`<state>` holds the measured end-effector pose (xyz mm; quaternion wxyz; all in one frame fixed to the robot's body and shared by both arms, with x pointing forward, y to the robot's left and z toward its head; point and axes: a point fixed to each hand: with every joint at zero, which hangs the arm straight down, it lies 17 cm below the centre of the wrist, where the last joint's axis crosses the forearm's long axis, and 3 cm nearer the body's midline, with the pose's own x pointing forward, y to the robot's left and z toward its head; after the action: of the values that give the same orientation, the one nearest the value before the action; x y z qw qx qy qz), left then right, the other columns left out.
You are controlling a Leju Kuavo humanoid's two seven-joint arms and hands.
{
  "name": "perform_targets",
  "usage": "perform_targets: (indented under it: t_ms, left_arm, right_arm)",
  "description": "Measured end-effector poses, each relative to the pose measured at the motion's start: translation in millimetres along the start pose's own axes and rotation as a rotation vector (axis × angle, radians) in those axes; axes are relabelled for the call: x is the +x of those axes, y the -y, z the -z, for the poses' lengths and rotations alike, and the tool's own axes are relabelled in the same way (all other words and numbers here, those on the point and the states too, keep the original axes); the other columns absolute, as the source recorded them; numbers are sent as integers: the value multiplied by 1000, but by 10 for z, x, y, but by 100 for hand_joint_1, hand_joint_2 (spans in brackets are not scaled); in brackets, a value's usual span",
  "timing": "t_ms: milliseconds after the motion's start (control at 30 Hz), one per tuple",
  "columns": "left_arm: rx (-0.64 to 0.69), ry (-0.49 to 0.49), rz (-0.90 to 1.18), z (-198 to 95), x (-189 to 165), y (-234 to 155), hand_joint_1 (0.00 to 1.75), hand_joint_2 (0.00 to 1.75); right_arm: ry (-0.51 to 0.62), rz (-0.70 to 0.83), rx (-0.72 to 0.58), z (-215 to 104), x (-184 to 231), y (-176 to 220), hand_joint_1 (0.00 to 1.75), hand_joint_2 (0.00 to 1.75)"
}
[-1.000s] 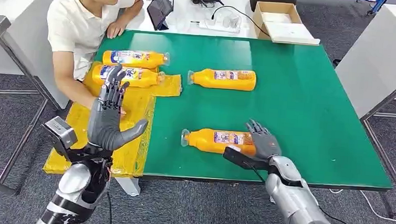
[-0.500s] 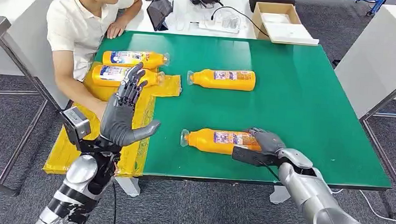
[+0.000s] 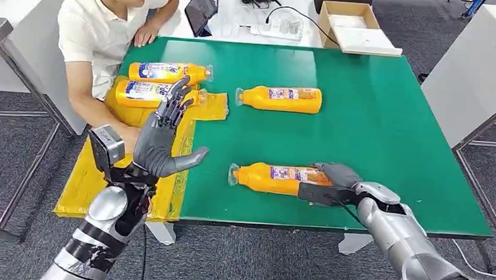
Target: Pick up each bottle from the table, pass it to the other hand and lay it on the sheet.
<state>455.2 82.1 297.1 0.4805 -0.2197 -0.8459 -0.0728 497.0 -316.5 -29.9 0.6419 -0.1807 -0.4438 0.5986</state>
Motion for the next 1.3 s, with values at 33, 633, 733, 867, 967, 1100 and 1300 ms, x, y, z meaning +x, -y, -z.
perform_targets:
  t_ms: [33, 633, 733, 867, 967, 1100, 1300]
  left_arm:
    - [0, -1, 4, 0, -3, 1, 0, 175]
    - [88, -2, 68, -141, -23, -125, 0, 175]
    - [111, 15, 83, -212, 24, -137, 0, 175]
    - [131, 30, 77, -311, 71, -134, 0, 175]
    - [136, 34, 69, -357, 92, -122, 0, 175]
    - [143, 39, 60, -401, 108, -122, 0, 175]
    - [157, 48, 59, -446, 135, -135, 0, 175]
  right_arm:
    - [0, 0, -7, 1, -3, -1, 155, 175]
    - [86, -58, -283, -9, 313, 168, 89, 175]
    - [123, -66, -345, -40, 487, 179, 136, 175]
    - [158, -52, -397, -93, 646, 193, 175, 175]
    - [172, -43, -407, -123, 691, 183, 175, 175]
    - [188, -25, -416, -157, 719, 181, 175, 175]
    - [210, -12, -468, -218, 775, 274, 175, 175]
